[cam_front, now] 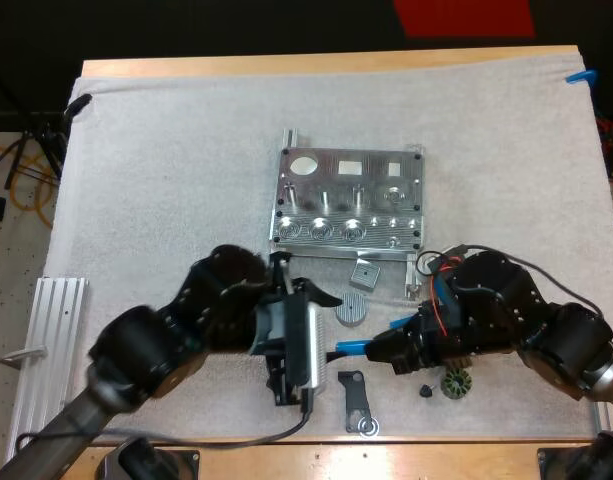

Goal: Load cells from right to left

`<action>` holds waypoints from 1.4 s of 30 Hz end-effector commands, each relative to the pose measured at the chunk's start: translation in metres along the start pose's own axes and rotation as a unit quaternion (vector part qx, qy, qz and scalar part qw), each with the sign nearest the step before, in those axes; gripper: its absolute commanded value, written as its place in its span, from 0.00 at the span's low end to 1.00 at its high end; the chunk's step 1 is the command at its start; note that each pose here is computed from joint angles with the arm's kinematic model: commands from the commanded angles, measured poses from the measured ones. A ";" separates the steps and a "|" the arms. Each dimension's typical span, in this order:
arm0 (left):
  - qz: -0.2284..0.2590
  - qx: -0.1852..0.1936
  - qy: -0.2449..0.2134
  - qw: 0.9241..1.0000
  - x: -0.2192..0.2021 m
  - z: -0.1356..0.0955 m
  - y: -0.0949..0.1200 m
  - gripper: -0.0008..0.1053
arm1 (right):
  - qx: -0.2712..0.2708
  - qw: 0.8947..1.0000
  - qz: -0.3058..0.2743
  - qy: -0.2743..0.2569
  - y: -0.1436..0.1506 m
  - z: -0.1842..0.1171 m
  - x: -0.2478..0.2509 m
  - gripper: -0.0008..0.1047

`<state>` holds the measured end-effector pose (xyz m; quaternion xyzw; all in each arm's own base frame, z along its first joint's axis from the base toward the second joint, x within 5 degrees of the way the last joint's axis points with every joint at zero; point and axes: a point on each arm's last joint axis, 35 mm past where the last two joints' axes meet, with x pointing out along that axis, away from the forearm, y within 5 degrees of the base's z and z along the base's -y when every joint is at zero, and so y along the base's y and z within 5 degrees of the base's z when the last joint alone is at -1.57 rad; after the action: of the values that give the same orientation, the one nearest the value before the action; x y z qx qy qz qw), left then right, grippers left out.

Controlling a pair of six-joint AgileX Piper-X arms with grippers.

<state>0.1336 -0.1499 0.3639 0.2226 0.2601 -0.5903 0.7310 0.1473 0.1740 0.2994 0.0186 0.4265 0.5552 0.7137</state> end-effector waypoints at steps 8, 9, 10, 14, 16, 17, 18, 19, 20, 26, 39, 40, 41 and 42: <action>0.119 -0.132 -0.006 0.984 -0.042 -0.006 -0.015 0.55 | -0.099 0.992 -0.073 0.013 0.014 0.018 -0.024 0.02; 0.134 -0.147 -0.011 0.980 -0.046 -0.007 -0.016 0.55 | -0.108 0.991 -0.081 0.012 0.015 0.020 -0.026 0.02; 0.156 -0.167 -0.015 0.973 -0.050 -0.007 -0.017 0.55 | -0.120 0.988 -0.092 0.011 0.017 0.022 -0.029 0.02; 0.223 -0.238 -0.038 0.945 -0.063 -0.010 -0.019 0.55 | -0.141 0.980 -0.138 0.024 0.019 0.026 -0.037 0.02; 0.243 -0.294 -0.065 0.922 -0.071 -0.012 -0.022 0.55 | -0.150 0.975 -0.161 0.041 0.020 0.025 -0.041 0.02; 0.245 -0.306 -0.071 0.917 -0.073 -0.012 -0.023 0.55 | -0.153 0.973 -0.166 0.046 0.020 0.025 -0.042 0.02; 0.244 -0.322 -0.081 0.911 -0.076 -0.013 -0.024 0.55 | -0.160 0.971 -0.171 0.052 0.021 0.025 -0.044 0.02; 0.243 -0.330 -0.087 0.908 -0.078 -0.013 -0.026 0.55 | -0.165 0.968 -0.180 0.059 0.021 0.025 -0.046 0.02; 0.243 -0.331 -0.089 0.908 -0.079 -0.013 -0.026 0.55 | -0.167 0.967 -0.184 0.060 0.021 0.025 -0.047 0.02; 0.241 -0.334 -0.047 0.910 -0.078 -0.023 -0.030 0.55 | -0.200 0.946 -0.243 0.082 0.021 0.028 -0.054 0.02; 0.241 -0.324 -0.009 0.915 -0.078 -0.030 -0.033 0.55 | -0.299 0.883 -0.299 0.206 0.006 0.051 -0.038 0.02; 0.242 -0.323 -0.009 0.915 -0.078 -0.030 -0.033 0.55 | -0.312 0.874 -0.302 0.219 0.003 0.055 -0.034 0.02; 0.242 -0.323 -0.008 0.915 -0.078 -0.030 -0.033 0.55 | -0.315 0.869 -0.308 0.224 0.002 0.058 -0.033 0.02; 0.242 -0.321 -0.008 0.916 -0.078 -0.030 -0.033 0.55 | -0.324 0.859 -0.320 0.234 -0.001 0.062 -0.030 0.02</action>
<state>0.0853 -0.0809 0.3887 0.0248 0.3730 -0.2890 0.8813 0.1845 0.1758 0.3515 -0.4676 0.3699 0.3954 0.6987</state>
